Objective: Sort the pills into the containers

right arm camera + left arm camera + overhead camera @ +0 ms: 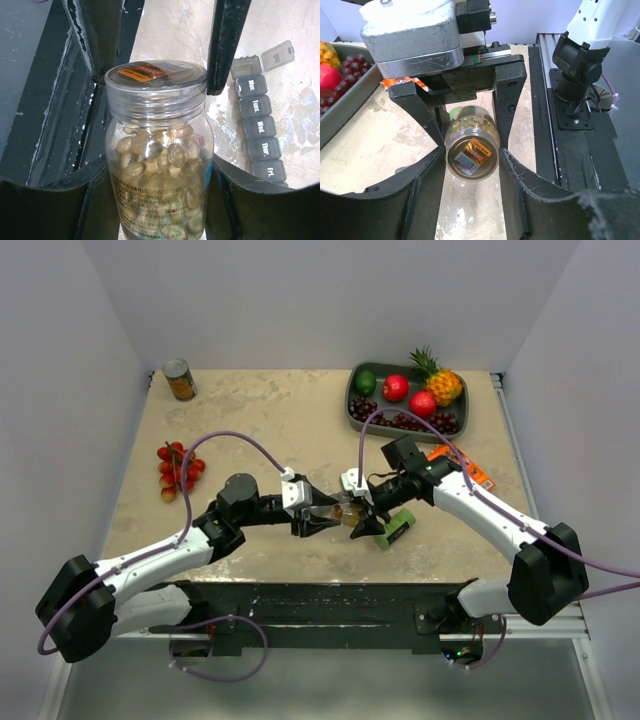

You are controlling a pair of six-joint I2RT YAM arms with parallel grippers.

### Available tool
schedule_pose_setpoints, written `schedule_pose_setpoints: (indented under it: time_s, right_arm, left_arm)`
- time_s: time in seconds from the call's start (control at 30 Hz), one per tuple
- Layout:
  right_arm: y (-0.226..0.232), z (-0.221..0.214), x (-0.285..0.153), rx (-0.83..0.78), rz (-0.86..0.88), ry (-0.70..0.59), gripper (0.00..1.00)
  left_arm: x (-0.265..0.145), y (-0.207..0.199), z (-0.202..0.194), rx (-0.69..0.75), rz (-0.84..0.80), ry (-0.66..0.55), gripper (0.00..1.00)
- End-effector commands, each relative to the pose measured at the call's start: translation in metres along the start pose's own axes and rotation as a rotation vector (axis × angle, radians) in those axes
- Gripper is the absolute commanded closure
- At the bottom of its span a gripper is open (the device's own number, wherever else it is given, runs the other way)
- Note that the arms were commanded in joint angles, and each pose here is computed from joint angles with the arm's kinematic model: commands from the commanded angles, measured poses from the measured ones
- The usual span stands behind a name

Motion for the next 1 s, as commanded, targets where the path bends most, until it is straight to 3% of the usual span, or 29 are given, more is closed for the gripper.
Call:
schedule_pose_setpoints:
  time_s: [0.0,0.17,0.3,0.33,0.43,0.47,0.5,0.57,0.77,0.87,0.97]
  right_arm:
    - [-0.001,0.013,-0.002,-0.051,-0.006,-0.055,1.0]
    - [-0.002,0.013,-0.002,-0.048,-0.007,-0.055,1.0]
    - [-0.001,0.013,-0.002,-0.047,-0.006,-0.055,1.0]
    - [-0.002,0.013,-0.002,-0.047,-0.008,-0.055,1.0]
    - [-0.002,0.012,-0.002,-0.043,-0.009,-0.052,1.0]
    - [-0.002,0.011,-0.001,-0.041,-0.008,-0.05,1.0]
    - [-0.002,0.012,-0.001,-0.042,-0.011,-0.05,1.0]
    - [-0.005,0.012,-0.002,-0.039,-0.026,-0.047,1.0]
    - [-0.013,0.011,-0.003,-0.021,-0.084,-0.029,1.0]
    - [-0.018,0.011,-0.004,-0.012,-0.113,-0.02,1.0]
    - [-0.02,0.01,-0.004,-0.006,-0.124,-0.02,1.0]
  left_arm:
    - [0.009,-0.004,0.022,0.037,-0.019,-0.074,0.48]
    - [0.011,-0.004,0.017,0.028,-0.011,-0.055,0.38]
    - [0.011,-0.003,0.018,0.03,0.001,-0.055,0.43]
    - [0.011,-0.004,0.019,0.032,0.001,-0.058,0.46]
    - [0.011,-0.003,0.018,0.014,0.01,-0.054,0.7]
    - [0.011,-0.002,0.02,0.008,0.017,-0.057,0.9]
    - [0.011,-0.001,0.021,-0.037,0.034,-0.056,1.0]
    - [0.01,0.006,0.019,-0.111,0.1,-0.039,1.0]
    - [0.007,0.013,0.004,-0.644,0.308,0.011,1.0]
    - [0.001,0.011,-0.01,-1.088,0.483,0.008,1.0]
    - [-0.004,0.008,-0.019,-1.302,0.588,0.049,1.0]
Point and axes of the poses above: each gripper's point midway between its finger pads, its own x axis out along the fingers, its own y axis along the line the jaws close on, z = x × y, the point moved 3 cm from there along -x, back along the fingers, and after that the axes turned 5 degrees about -x, right-handed, at the moved point
